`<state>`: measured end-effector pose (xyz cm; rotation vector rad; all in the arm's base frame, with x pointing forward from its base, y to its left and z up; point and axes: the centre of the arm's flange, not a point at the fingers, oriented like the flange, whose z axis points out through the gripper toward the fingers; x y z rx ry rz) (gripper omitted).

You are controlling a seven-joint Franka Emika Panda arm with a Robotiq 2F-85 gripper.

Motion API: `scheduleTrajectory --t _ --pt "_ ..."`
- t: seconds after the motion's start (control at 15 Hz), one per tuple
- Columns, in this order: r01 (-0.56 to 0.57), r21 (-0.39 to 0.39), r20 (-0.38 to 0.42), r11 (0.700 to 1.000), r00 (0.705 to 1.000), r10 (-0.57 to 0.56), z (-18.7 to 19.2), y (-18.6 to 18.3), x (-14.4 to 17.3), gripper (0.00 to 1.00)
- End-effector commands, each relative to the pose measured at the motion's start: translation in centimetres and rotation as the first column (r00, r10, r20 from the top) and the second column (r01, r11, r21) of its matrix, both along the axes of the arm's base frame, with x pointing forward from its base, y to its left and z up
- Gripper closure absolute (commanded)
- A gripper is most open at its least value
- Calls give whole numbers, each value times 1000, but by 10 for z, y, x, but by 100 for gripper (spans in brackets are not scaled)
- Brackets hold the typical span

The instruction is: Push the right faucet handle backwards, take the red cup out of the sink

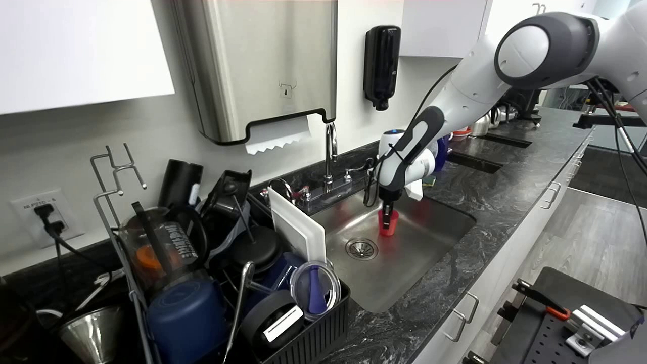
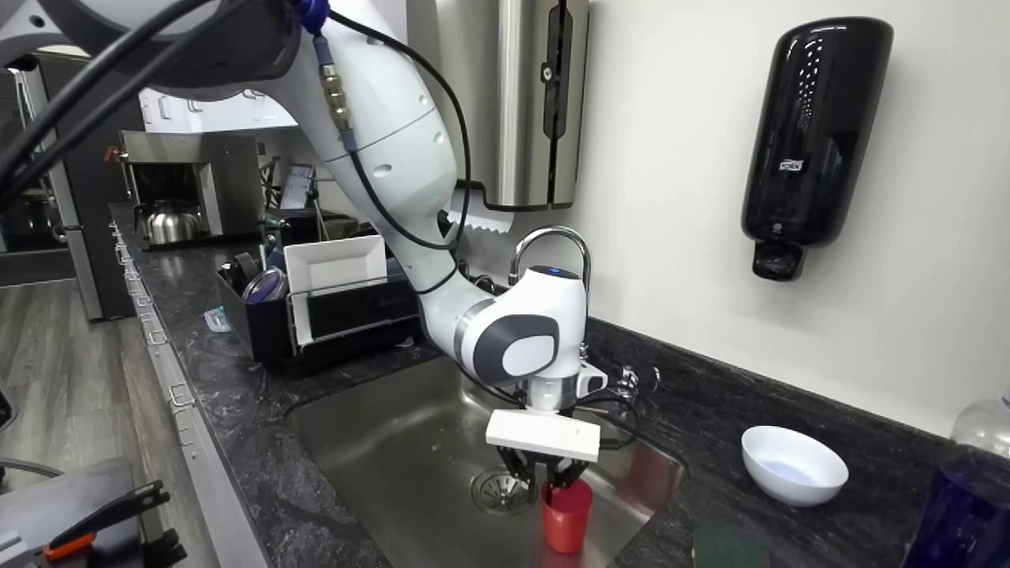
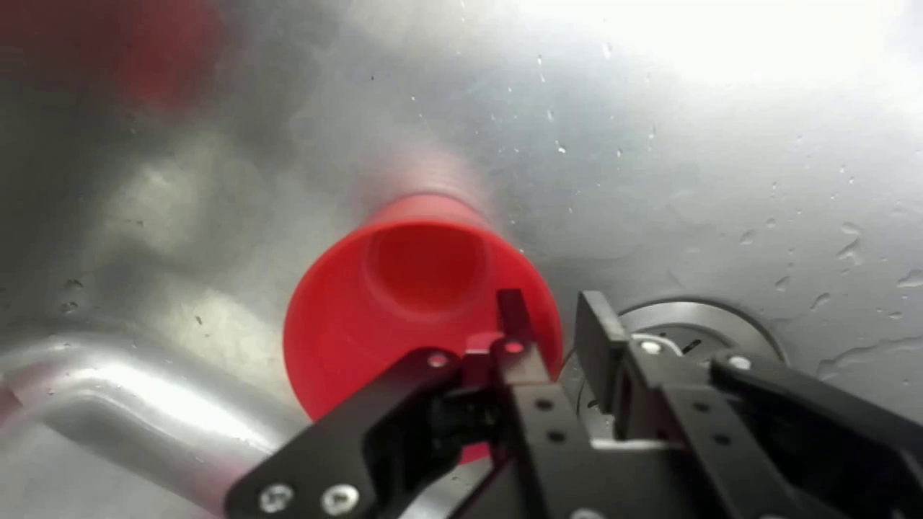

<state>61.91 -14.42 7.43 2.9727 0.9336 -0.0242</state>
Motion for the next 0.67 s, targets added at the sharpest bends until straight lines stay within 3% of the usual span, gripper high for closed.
scheduleTrajectory --t 0.0,0.6 --pt "-16 -20 19 1000 1000 17 -1 -3 -3 99" --pt "41 -38 40 998 998 -39 42 -5 1 99"
